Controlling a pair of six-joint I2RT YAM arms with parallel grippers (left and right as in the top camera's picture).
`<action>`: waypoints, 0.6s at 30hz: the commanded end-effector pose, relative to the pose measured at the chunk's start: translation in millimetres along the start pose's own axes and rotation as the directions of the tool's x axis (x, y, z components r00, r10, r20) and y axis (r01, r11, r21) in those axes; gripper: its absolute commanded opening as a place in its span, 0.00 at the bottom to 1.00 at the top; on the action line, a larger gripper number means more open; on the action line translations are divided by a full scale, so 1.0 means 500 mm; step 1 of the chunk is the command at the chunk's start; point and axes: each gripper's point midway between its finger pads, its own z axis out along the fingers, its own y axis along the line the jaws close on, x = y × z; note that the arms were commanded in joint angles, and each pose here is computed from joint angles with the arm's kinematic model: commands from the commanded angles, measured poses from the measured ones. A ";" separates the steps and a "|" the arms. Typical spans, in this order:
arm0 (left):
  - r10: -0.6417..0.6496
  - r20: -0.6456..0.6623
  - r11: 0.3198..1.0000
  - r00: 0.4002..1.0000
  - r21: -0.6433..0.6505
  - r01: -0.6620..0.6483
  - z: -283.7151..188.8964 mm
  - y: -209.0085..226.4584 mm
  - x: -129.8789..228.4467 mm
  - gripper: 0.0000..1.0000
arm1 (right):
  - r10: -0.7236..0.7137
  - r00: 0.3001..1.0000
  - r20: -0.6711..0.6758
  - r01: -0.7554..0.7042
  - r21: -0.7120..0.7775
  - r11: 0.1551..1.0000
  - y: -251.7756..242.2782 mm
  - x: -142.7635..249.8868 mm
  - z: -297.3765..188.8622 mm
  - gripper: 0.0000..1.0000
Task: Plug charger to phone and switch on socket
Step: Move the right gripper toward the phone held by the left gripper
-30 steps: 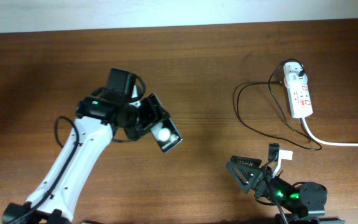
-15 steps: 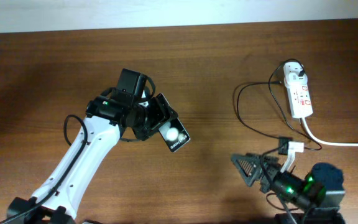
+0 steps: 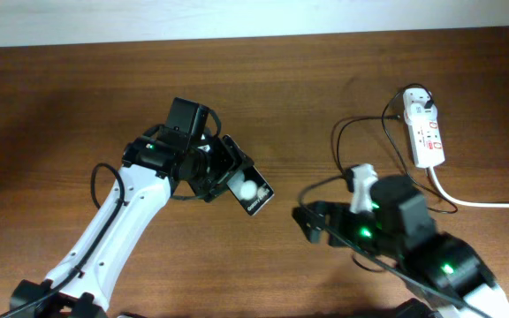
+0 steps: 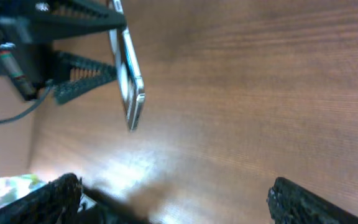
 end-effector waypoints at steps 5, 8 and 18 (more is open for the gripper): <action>-0.097 -0.027 0.994 0.995 0.053 0.098 -0.003 -0.024 0.005 0.57 | 0.066 0.998 -0.007 -0.065 0.086 0.994 -0.010 -0.056 0.160 0.99; -0.117 -0.024 0.991 0.993 0.061 0.119 -0.003 -0.029 0.002 0.57 | 0.096 0.995 -0.017 -0.095 0.062 0.994 -0.005 -0.065 0.202 0.99; -0.138 0.016 0.986 0.990 0.099 0.136 -0.016 -0.031 -0.037 0.56 | 0.058 0.998 0.002 -0.058 -0.100 0.993 0.062 -0.093 0.211 0.99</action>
